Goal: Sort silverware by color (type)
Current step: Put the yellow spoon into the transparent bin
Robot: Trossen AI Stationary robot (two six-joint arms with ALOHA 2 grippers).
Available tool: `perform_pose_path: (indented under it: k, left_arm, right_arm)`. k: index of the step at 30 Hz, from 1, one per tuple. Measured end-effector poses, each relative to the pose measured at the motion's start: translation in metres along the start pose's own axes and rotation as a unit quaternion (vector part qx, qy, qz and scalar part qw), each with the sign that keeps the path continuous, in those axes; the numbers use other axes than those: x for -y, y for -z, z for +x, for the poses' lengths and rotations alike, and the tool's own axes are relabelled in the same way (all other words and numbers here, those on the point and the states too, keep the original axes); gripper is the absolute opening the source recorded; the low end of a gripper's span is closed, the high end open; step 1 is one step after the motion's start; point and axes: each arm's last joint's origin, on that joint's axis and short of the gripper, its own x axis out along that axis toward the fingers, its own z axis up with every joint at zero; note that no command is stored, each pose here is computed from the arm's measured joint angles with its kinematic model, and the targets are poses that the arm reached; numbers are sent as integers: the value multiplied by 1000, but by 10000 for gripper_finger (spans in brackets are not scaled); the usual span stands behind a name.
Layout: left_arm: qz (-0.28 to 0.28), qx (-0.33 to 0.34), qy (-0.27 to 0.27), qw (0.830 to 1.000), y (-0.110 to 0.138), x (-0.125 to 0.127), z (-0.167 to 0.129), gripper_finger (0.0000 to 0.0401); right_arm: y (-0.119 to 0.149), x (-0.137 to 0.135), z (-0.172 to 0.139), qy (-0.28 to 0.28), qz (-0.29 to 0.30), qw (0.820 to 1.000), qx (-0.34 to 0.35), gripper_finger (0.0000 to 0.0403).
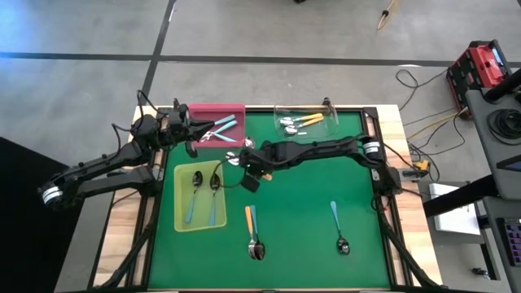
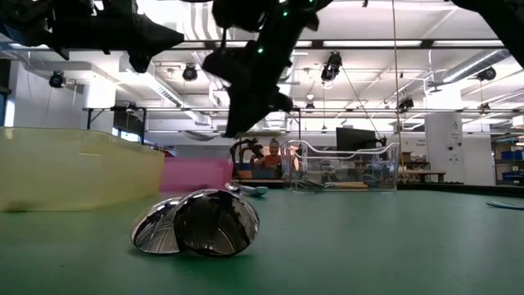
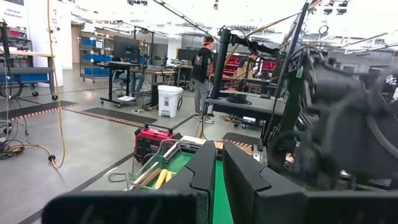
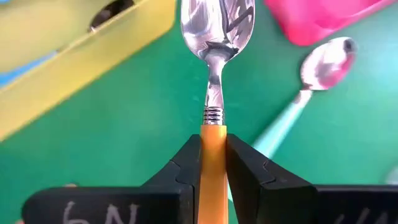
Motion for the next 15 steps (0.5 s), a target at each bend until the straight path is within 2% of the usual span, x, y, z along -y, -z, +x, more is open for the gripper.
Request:
perform_pose_path:
  k: [8,15]
  left_arm:
    - [0,-1,0,1000,0,0,0,13]
    - [0,-1,0,1000,0,0,0,13]
  right_arm:
    - [-8,43,-46,29,-48,998,-24,44]
    - [-14,84,-65,51,-107,992,-42,44]
